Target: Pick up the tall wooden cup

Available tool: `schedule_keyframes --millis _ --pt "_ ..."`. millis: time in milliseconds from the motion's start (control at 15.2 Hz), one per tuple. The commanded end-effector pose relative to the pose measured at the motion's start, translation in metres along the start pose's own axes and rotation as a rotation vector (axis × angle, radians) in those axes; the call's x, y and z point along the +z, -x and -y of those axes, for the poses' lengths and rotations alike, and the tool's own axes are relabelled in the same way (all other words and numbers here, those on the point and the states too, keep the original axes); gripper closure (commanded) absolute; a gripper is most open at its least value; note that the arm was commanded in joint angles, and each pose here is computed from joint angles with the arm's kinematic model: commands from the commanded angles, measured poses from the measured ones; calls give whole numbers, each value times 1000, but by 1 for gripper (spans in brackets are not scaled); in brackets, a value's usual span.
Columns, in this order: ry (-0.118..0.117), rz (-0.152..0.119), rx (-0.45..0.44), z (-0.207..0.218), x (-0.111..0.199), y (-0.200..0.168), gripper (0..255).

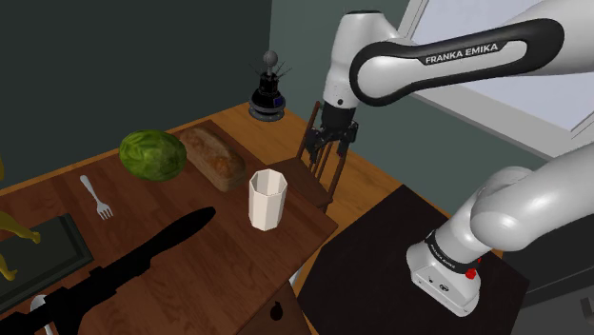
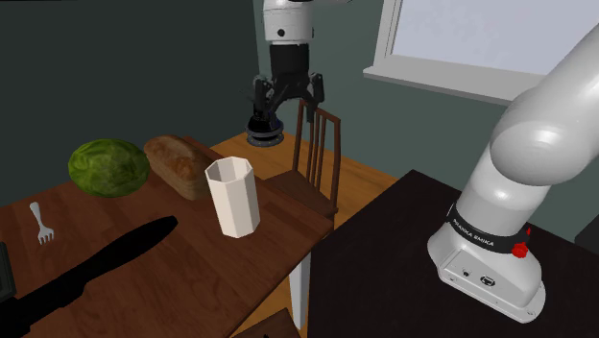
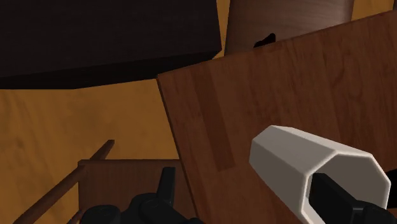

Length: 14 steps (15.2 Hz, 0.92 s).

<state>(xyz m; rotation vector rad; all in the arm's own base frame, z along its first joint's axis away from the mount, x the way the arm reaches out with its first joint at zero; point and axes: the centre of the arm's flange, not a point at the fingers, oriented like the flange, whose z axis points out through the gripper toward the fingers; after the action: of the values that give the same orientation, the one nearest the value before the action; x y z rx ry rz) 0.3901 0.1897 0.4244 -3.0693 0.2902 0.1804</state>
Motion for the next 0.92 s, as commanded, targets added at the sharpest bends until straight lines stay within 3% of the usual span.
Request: schedule_keyframes --millis 0,528,858 --pt "6 -4 14 19 18 -10 0" --pt "35 -17 67 96 84 -48 0" --pt "35 -18 69 97 107 -52 0"
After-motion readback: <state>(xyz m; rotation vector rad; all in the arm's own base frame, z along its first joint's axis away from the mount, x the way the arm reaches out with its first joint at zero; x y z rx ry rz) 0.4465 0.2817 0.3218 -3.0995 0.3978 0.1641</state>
